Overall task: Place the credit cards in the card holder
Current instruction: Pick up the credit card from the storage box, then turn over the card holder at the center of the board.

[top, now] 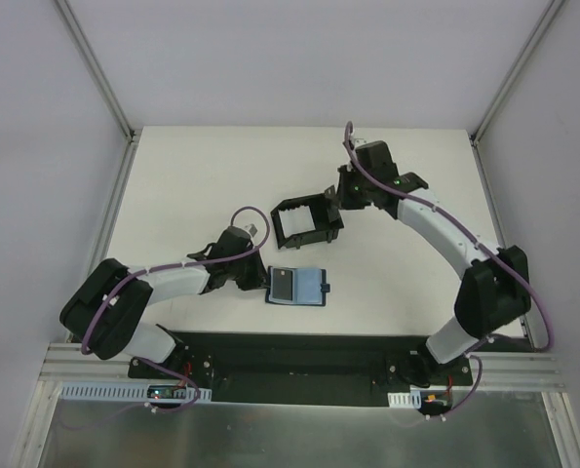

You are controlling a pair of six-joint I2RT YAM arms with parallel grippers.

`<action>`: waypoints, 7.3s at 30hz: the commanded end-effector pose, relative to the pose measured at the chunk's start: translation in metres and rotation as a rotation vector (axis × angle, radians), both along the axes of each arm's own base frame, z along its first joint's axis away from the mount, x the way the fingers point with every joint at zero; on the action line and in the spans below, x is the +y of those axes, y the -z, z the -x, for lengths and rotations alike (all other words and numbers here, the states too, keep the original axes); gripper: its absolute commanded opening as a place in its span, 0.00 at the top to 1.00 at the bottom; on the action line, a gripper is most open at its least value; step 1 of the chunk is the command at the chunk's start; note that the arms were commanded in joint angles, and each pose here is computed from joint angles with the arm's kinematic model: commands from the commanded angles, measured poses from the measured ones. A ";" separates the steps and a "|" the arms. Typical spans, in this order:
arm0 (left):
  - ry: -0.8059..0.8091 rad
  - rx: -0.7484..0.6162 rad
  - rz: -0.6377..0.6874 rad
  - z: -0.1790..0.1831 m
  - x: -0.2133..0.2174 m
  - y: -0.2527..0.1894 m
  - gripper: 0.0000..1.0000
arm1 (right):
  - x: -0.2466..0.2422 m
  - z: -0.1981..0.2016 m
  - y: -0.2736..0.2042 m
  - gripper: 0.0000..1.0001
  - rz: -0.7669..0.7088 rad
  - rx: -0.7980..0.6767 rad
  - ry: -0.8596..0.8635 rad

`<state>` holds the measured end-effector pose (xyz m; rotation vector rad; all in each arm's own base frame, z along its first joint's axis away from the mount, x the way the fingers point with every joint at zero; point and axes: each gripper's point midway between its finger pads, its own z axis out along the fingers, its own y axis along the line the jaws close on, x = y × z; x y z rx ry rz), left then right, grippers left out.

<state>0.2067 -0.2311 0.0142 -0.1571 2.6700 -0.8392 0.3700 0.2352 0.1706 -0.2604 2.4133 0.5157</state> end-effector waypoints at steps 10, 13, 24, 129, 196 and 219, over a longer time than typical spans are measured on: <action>-0.006 0.043 -0.112 0.019 0.025 0.021 1.00 | 0.028 0.136 0.045 1.00 -0.199 0.160 0.047; -0.009 0.047 -0.113 0.021 0.026 0.022 1.00 | 0.034 0.151 0.065 1.00 -0.185 0.193 0.063; -0.002 0.045 -0.112 0.021 0.026 0.022 1.00 | 0.019 0.158 0.091 1.00 -0.068 0.172 0.149; -0.010 0.075 -0.123 0.026 0.029 0.033 1.00 | 0.016 0.168 0.119 1.00 -0.072 0.319 0.100; -0.007 0.077 -0.118 0.026 0.027 0.033 1.00 | 0.034 0.161 0.077 1.00 -0.165 0.244 0.084; -0.001 0.077 -0.114 0.027 0.027 0.032 1.00 | 0.076 0.160 0.075 1.00 -0.204 0.263 0.009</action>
